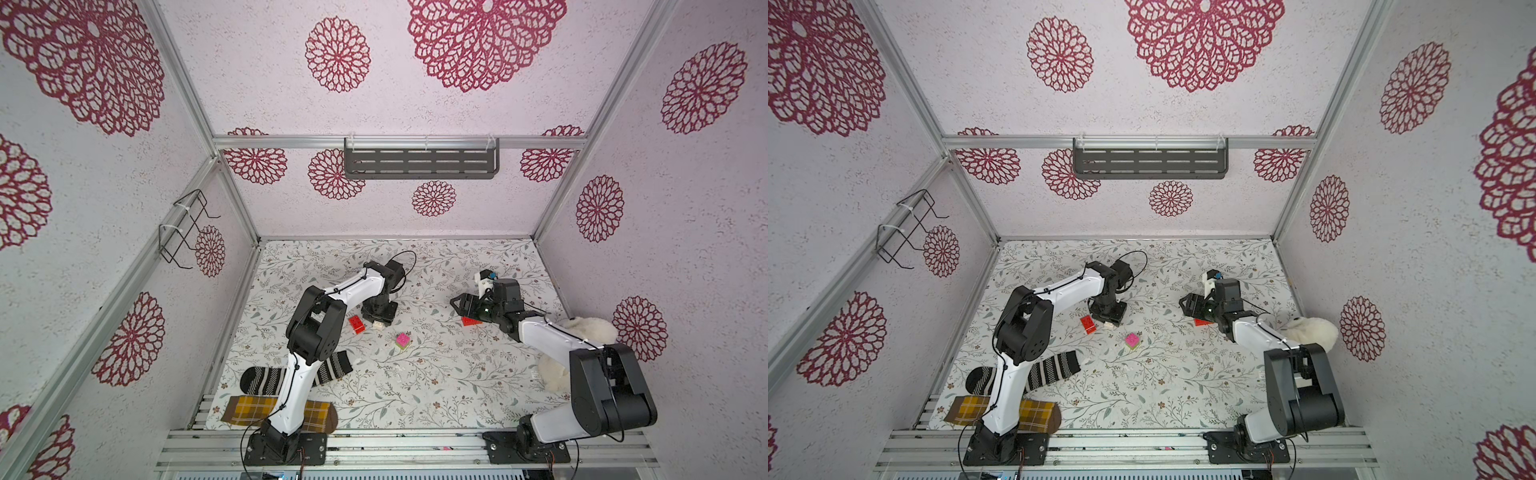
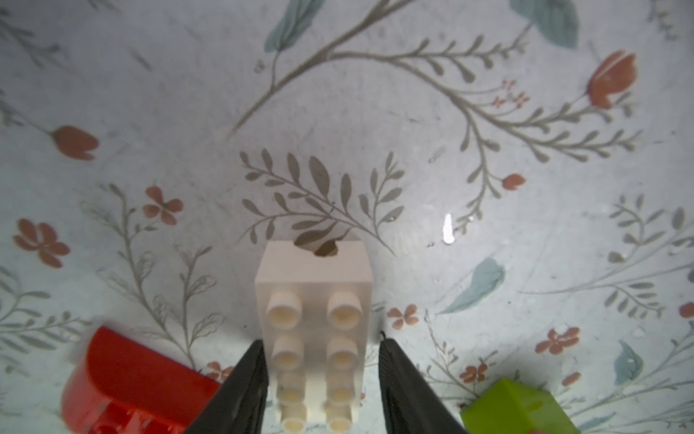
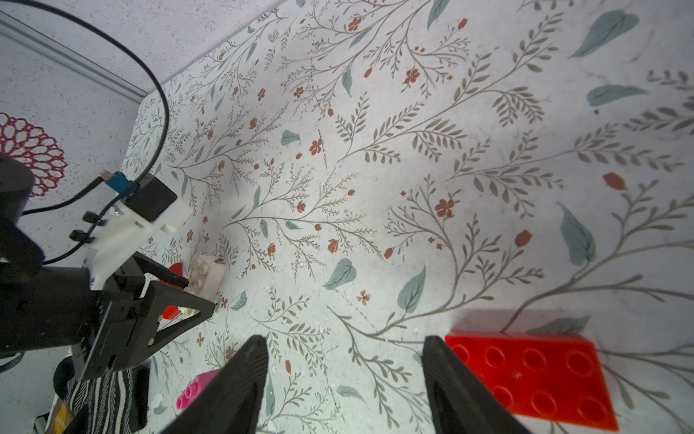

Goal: Assemble an ice cream with lego
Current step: Pick up the lego brick from the center of the board.

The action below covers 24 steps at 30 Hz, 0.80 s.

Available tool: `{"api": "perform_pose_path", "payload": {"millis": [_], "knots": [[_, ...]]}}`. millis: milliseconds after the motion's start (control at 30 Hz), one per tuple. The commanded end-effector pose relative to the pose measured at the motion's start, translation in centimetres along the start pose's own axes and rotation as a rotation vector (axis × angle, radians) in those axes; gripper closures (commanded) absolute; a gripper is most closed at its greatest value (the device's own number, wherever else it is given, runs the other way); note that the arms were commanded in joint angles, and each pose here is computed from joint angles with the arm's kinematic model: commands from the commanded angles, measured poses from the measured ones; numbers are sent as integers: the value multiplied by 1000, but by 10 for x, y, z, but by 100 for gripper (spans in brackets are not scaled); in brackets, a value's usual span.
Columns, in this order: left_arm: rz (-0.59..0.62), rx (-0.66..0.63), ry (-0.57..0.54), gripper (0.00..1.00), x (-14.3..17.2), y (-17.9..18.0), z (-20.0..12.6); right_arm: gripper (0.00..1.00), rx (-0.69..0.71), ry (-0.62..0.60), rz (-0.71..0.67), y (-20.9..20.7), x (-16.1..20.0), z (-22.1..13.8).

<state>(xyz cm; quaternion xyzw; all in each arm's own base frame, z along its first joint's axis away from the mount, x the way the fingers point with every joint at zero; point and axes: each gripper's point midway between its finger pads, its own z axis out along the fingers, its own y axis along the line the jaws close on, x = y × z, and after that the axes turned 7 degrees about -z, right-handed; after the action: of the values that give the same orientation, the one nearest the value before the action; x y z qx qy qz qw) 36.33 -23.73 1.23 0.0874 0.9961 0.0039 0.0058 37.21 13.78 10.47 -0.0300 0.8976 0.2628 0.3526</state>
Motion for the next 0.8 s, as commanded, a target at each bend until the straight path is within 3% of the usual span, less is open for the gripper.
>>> {"api": "perform_pose_path", "payload": {"millis": [0,267,433,633,767], "knots": [[8,5,4,53,-1,-2,4,31,-17,-18,6,2,-4,-1],[10,3,-33,76,-7,-1,-8,32,-21,-19,5,3,-4,-2],[72,24,-95,100,-7,-9,-31,33,-23,-18,5,3,-4,-2],[362,86,-182,100,24,-56,-77,34,-29,-8,12,2,-1,2],[472,158,-221,100,49,-78,-97,35,-34,0,15,3,0,3]]}}
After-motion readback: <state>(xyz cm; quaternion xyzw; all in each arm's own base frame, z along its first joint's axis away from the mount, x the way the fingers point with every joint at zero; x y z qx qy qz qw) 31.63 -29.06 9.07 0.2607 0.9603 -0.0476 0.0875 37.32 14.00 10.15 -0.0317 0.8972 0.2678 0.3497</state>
